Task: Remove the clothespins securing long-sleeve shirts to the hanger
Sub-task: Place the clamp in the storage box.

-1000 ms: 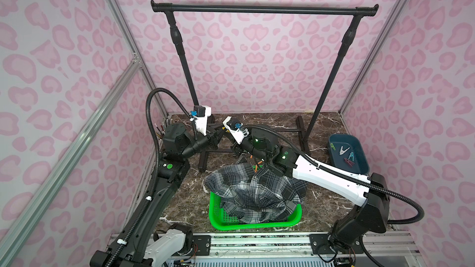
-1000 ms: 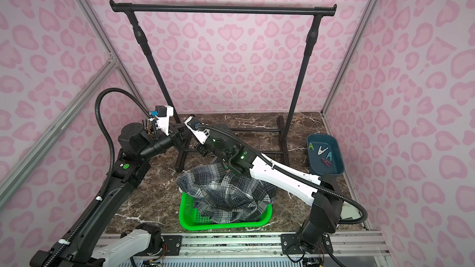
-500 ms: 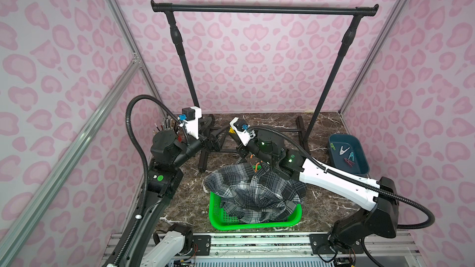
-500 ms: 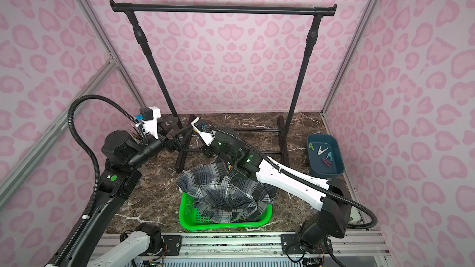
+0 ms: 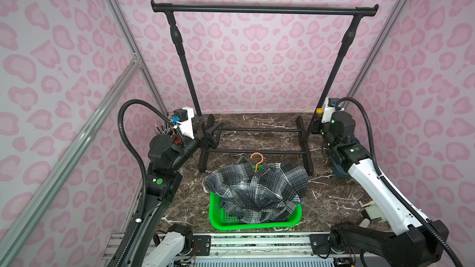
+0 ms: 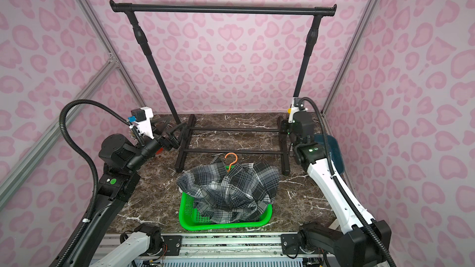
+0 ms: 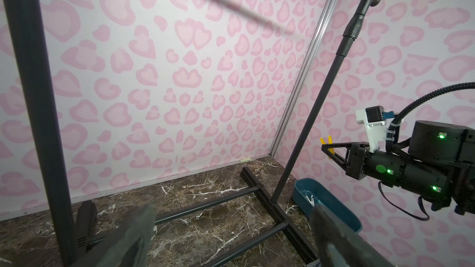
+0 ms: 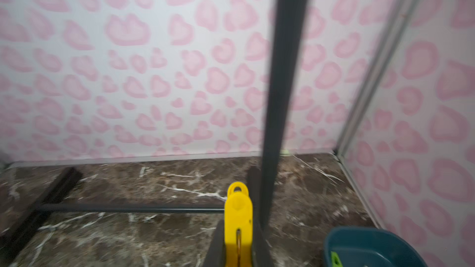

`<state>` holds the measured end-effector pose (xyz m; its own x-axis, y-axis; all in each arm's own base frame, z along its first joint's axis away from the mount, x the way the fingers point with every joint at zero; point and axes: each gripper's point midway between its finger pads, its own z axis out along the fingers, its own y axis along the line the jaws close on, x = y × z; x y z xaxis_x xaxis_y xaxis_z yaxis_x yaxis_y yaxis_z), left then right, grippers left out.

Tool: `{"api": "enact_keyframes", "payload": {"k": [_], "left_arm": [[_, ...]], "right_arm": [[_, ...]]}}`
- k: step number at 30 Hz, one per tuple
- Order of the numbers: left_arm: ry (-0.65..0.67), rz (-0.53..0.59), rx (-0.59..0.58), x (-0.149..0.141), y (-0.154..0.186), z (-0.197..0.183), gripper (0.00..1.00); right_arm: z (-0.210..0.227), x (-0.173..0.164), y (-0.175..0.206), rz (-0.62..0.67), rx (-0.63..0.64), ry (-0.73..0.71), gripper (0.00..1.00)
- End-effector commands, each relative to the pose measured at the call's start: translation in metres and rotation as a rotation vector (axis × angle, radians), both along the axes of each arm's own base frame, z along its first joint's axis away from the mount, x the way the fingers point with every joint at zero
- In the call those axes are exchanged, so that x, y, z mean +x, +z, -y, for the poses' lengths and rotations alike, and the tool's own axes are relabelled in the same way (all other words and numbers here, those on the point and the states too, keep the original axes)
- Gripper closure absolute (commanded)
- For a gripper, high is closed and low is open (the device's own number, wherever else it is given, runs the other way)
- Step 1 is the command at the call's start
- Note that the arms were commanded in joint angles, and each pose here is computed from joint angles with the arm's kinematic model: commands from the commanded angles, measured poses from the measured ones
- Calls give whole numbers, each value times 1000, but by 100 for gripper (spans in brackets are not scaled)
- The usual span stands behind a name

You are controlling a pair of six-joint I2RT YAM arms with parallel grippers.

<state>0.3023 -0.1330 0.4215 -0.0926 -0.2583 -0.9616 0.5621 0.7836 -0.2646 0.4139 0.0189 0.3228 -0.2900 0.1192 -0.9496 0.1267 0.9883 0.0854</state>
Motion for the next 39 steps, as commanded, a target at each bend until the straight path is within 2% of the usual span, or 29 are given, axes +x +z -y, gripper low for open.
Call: {"api": "enact_keyframes", "payload": {"k": [1, 7, 10, 15, 20, 21, 24, 26, 30, 33, 35, 39], "left_arm": [[-33, 2, -32, 4, 4, 2, 0], [-62, -46, -5, 8, -5, 3, 2], [-66, -47, 15, 5, -8, 2, 3], [-70, -75, 24, 8, -18, 2, 4], [-73, -91, 40, 10, -23, 3, 4], [-73, -92, 46, 10, -24, 2, 4], [-71, -100, 53, 10, -27, 2, 4], [-70, -111, 55, 11, -29, 2, 4], [-70, -136, 54, 13, -34, 1, 4], [-71, -147, 49, 14, -36, 1, 5], [-70, -153, 47, 15, -37, 1, 5], [-60, -167, 43, 20, -37, -1, 5]], "right_arm": [[58, -1, -58, -158, 128, -149, 100], [141, 7, -137, -329, 186, -369, 100], [170, 10, -174, -421, 210, -420, 100], [184, 16, -225, -565, 259, -438, 100], [189, 17, -239, -594, 255, -462, 100], [190, 17, -238, -594, 253, -464, 94], [191, 21, -233, -586, 255, -460, 65], [192, 22, -224, -563, 253, -462, 52], [188, 22, -197, -503, 249, -446, 43], [169, 19, -168, -440, 267, -388, 42], [126, 23, -137, -351, 309, -235, 40], [-6, 22, -71, -183, 491, 195, 34]]}}
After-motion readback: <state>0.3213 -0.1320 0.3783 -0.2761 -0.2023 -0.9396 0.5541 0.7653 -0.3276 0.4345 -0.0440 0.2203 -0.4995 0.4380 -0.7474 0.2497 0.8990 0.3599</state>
